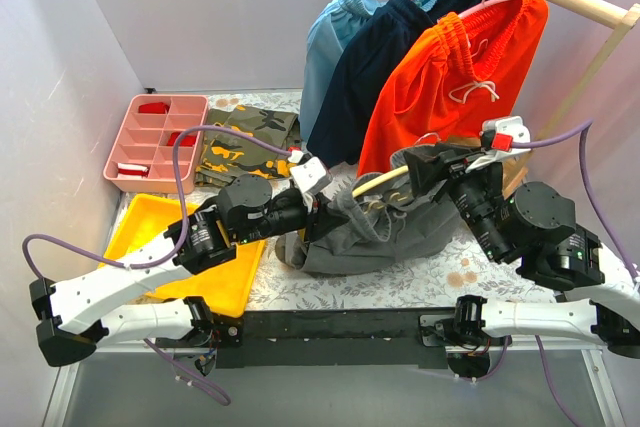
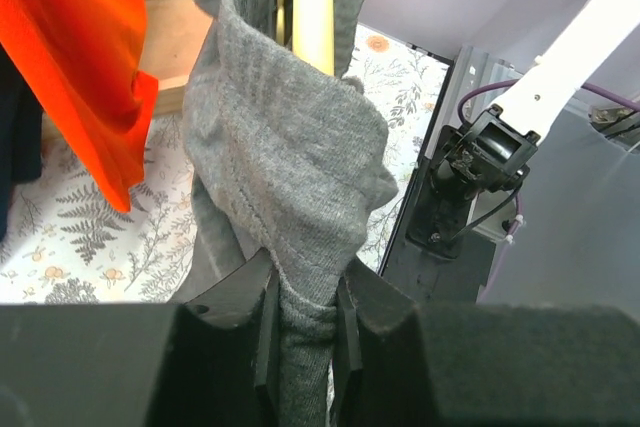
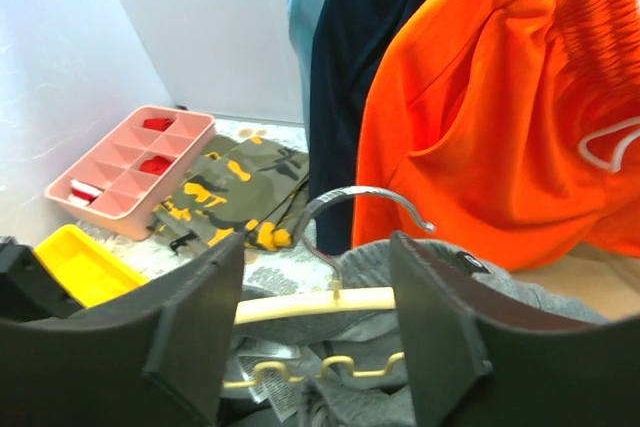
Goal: Place the shorts on the hanger
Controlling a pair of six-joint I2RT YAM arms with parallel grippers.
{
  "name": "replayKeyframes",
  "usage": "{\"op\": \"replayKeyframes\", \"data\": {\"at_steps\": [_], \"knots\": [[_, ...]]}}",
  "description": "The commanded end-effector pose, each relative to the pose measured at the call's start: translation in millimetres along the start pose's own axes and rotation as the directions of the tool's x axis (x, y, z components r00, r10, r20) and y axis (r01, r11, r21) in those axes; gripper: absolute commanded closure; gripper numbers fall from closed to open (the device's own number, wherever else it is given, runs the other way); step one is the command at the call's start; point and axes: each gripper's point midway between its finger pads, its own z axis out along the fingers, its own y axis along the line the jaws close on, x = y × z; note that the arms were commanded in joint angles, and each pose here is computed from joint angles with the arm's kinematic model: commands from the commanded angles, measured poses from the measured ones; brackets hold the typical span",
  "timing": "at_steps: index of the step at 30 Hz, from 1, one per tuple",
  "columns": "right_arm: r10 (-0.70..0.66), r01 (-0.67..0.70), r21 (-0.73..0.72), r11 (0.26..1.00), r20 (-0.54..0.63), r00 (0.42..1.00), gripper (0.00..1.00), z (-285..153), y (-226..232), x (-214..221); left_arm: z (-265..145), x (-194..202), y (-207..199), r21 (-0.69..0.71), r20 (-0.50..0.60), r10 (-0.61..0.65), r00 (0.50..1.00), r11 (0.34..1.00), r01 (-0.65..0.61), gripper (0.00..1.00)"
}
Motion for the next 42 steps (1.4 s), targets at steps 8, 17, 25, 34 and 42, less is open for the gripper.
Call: {"op": "replayKeyframes", "data": {"at_steps": [8, 17, 25, 34, 42], "knots": [[0.136, -0.135, 0.013, 0.991, -0.04, 0.99, 0.27, -18.1, -17.8, 14.6, -17.6, -40.4, 6.5, -0.05, 0.211, -0.042, 0.977, 0.997, 0.053, 1.0], [0.17, -0.153, 0.112, 0.982, -0.168, 0.971, 0.26, -30.7, -38.1, 71.1, -22.6, -52.8, 8.8, -0.066, 0.267, -0.036, 0.963, 0.996, 0.056, 1.0], [0.167, -0.122, 0.207, 0.971, -0.218, 0.962, 0.24, -31.1, -48.8, 117.2, -23.0, -73.7, 4.3, -0.055, 0.283, -0.011, 0.959, 0.998, 0.027, 1.0], [0.151, -0.111, 0.24, 0.964, -0.155, 0.976, 0.32, -22.4, -49.9, 95.9, -18.8, -80.7, -0.5, -0.037, 0.272, 0.013, 0.962, 0.999, -0.003, 1.0], [0.111, -0.078, 0.168, 0.983, -0.202, 0.973, 0.29, -5.8, -29.9, 91.7, -16.3, -76.9, 2.5, -0.049, 0.266, 0.011, 0.964, 0.999, 0.002, 1.0]]}}
